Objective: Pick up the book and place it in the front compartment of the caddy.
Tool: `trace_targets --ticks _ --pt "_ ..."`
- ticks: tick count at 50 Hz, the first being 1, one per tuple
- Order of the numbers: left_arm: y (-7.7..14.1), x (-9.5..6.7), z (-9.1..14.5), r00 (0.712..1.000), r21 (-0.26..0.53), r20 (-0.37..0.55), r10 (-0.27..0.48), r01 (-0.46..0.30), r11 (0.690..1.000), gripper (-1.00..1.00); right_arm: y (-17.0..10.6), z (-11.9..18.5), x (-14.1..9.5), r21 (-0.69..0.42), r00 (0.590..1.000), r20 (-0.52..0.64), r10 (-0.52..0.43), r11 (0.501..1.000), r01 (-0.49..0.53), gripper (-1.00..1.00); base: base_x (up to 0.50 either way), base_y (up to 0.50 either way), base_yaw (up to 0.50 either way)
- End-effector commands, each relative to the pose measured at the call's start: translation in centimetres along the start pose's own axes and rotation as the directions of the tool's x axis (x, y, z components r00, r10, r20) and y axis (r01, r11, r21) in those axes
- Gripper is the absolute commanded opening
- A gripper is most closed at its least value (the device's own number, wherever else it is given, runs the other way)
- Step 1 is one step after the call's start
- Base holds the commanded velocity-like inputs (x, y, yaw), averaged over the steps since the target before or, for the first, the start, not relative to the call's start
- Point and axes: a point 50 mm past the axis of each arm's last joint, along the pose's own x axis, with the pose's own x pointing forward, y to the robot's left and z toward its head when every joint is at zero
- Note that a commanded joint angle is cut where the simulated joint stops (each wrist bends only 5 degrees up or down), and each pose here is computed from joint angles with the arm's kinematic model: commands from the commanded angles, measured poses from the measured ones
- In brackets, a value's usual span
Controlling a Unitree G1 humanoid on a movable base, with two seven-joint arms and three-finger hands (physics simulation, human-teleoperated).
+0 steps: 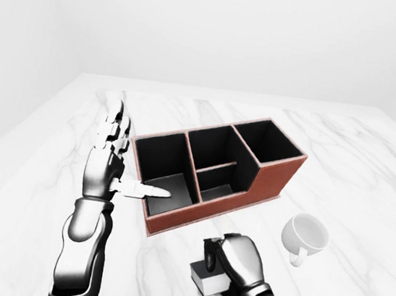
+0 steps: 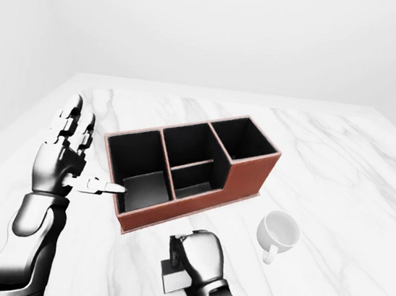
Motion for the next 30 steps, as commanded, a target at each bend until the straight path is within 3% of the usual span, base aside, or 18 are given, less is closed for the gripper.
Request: trace_targets --ticks 1,30 --pt "0.0 0.0 -0.2 1.0 -0.001 -0.008 0.0 0.0 1.0 1.0 0.1 0.1 0.0 0.026 1.0 0.001 0.004 1.0 -0.004 -1.0 0.0 0.0 0.0" --pt "0.1 0.1 0.1 1.0 0.001 0.006 0.002 -0.002 1.0 1.0 -3.8 0.9 -0.1 0.014 0.998 0.025 -0.066 0.998 0.065 -1.0 0.0 0.0 0.0"
